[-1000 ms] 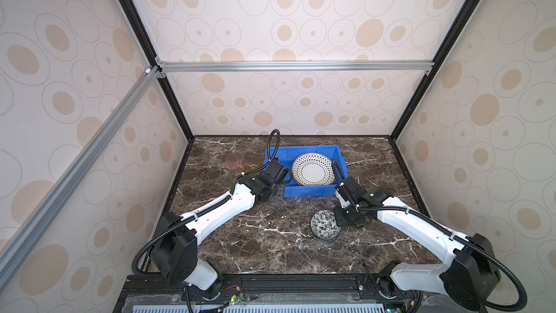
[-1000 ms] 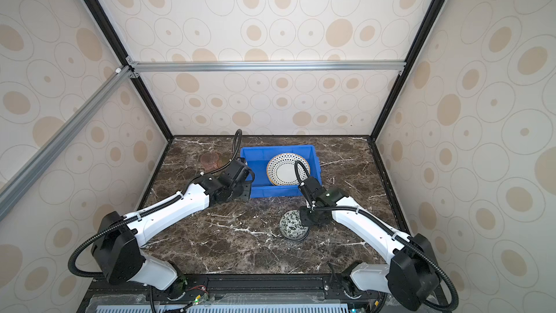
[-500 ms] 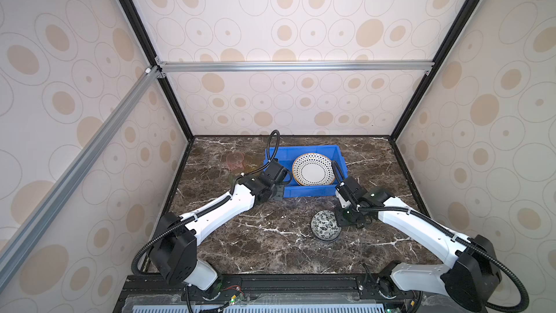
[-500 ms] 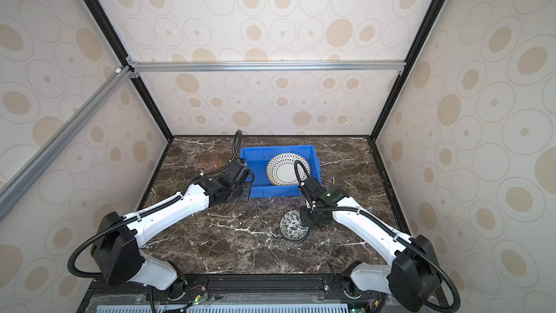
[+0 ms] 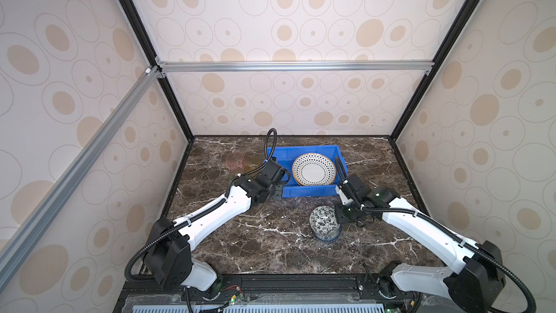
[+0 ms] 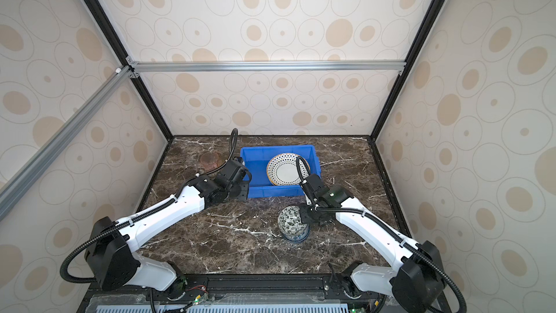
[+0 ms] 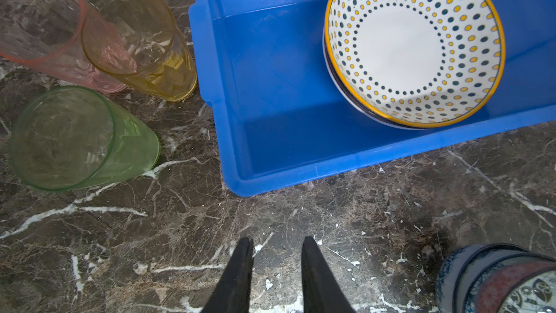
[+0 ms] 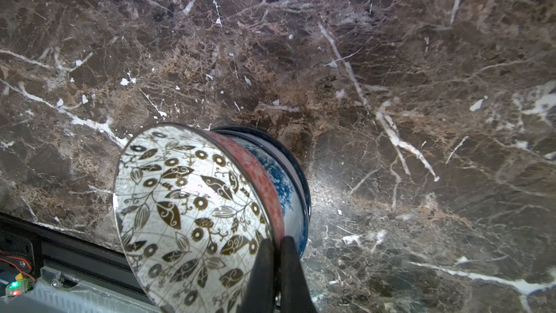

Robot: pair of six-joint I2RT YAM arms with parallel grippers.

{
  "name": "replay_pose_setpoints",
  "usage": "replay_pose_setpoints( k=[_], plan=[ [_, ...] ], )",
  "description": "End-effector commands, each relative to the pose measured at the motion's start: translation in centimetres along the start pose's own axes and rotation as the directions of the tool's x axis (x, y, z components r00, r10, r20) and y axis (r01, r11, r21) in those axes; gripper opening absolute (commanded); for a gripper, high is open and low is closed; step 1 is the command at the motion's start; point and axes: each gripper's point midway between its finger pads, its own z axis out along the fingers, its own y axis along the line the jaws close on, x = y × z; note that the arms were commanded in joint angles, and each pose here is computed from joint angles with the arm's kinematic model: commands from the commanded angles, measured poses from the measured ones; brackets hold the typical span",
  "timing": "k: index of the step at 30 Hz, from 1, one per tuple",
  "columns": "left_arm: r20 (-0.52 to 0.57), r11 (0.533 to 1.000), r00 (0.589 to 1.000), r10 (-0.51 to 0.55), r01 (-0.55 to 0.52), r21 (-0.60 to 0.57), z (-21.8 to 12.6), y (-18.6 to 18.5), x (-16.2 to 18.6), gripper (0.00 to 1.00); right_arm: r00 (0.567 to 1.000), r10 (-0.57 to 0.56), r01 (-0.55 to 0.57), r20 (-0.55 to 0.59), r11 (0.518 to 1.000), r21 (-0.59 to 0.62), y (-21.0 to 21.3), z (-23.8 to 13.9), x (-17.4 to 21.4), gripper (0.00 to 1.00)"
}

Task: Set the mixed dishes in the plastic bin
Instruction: 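Lift the leaf-patterned bowl off the blue-floral bowl with the right gripper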

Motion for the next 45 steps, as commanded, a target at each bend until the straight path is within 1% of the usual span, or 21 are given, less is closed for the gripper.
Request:
replay_pose_setpoints(
  k=[1, 10, 18, 26, 36, 45],
  plan=[
    [0.027, 1.0, 1.0, -0.008, 0.008, -0.015, -1.0, 0.4, -0.4, 0.29, 0.997, -0.02, 0.024, 0.079, 0.998, -0.05, 1.3, -2.2, -1.5, 0.0],
    [0.039, 1.0, 0.999, -0.016, 0.016, -0.015, -1.4, 0.6, -0.5, 0.29, 0.986, -0.016, 0.029, 0.166, 0.997, -0.078, 2.1, -4.1, -3.3, 0.0],
    [0.046, 1.0, 0.999, -0.013, 0.014, -0.027, -1.7, 1.0, -0.4, 0.29, 0.962, -0.013, 0.04, 0.274, 0.995, -0.092, 3.0, -5.8, -6.1, 0.0],
    [0.054, 0.999, 0.998, -0.01, 0.013, -0.042, -1.9, 1.4, -0.4, 0.29, 0.942, -0.022, 0.048, 0.336, 0.996, -0.07, 3.3, -6.8, -8.8, 0.0],
    [0.076, 0.998, 0.997, -0.009, 0.014, -0.066, -2.7, 2.2, -0.7, 0.3, 0.921, 0.043, 0.01, 0.387, 0.991, -0.135, 3.6, -7.0, -12.1, 0.0],
    [0.114, 0.996, 0.993, -0.017, 0.026, -0.084, -3.5, 2.8, -1.3, 0.3, 0.893, 0.16, -0.081, 0.42, 0.976, -0.2, 2.2, -6.6, -15.7, 0.0]
  ],
)
